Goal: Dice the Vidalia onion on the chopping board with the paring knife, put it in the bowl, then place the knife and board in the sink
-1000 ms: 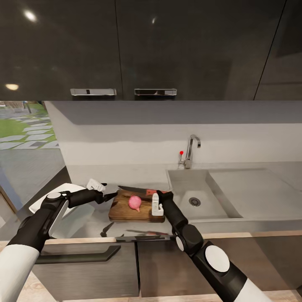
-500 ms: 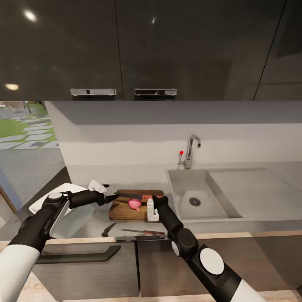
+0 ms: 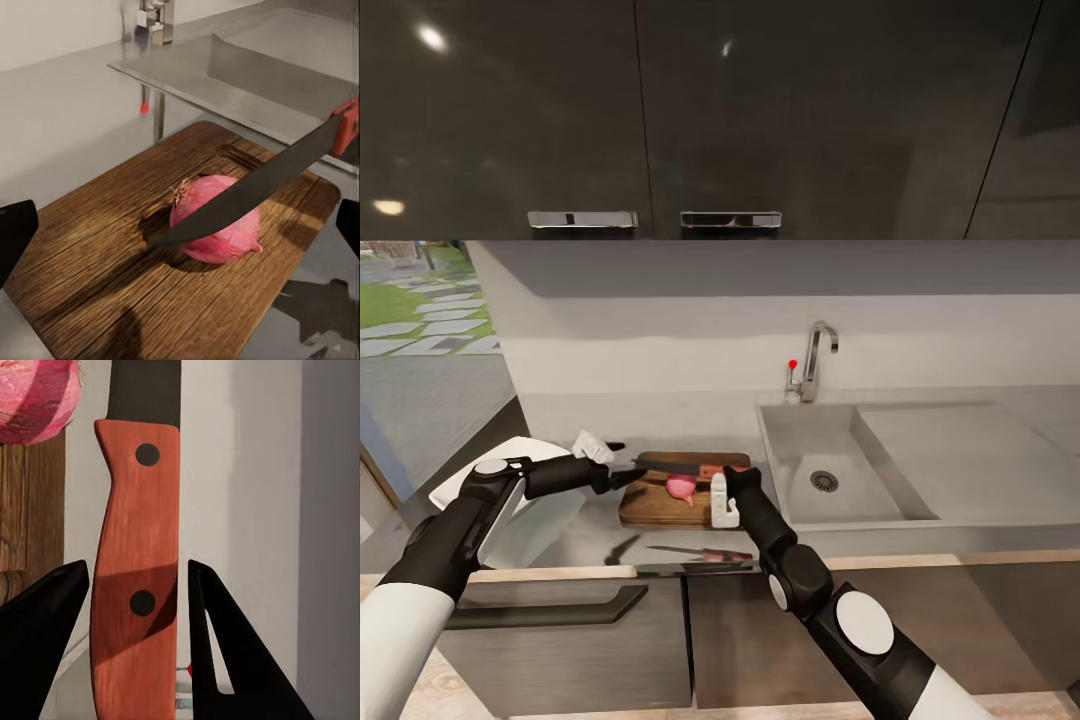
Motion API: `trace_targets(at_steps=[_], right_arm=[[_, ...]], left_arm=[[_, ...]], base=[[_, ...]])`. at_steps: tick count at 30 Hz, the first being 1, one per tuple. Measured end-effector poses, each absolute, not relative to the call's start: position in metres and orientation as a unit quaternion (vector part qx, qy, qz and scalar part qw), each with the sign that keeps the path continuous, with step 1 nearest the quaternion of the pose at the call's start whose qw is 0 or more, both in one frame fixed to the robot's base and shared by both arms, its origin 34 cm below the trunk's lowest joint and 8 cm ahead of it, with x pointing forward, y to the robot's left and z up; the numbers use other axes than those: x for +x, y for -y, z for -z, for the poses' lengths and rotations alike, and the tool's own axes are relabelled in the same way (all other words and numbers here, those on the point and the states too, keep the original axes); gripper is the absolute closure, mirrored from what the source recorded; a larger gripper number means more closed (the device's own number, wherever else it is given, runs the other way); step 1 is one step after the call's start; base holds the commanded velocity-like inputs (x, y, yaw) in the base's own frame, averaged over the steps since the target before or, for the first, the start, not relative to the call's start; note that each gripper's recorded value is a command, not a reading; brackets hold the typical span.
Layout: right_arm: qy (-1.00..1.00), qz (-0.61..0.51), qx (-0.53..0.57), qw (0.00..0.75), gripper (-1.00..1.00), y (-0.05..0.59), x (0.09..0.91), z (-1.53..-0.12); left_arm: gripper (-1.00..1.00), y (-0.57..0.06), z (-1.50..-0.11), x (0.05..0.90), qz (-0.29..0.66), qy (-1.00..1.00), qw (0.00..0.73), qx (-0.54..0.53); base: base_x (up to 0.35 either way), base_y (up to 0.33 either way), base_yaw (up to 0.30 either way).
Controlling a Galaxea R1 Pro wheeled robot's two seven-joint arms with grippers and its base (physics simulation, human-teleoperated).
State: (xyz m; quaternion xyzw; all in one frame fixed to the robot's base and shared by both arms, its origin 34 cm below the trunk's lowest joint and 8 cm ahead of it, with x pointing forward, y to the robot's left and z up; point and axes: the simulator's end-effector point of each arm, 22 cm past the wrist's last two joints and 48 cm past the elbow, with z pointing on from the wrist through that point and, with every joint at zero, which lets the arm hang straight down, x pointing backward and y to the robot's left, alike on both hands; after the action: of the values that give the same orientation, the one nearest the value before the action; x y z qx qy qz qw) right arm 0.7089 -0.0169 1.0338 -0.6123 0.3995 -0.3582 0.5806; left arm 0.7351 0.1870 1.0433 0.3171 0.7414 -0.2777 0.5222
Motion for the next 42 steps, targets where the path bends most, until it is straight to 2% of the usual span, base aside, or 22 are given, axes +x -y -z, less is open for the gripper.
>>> trace_targets(at_steps=[42], right_arm=[[-0.395, 0.371, -0.596, 0.593, 1.0, 0.02, 0.712, -1.045]], left_arm=[[-1.0, -0.18, -1.05, 0.728, 0.29, -0.731, 0.521, 0.332]], base=[[0.0, 0.0, 0.0]])
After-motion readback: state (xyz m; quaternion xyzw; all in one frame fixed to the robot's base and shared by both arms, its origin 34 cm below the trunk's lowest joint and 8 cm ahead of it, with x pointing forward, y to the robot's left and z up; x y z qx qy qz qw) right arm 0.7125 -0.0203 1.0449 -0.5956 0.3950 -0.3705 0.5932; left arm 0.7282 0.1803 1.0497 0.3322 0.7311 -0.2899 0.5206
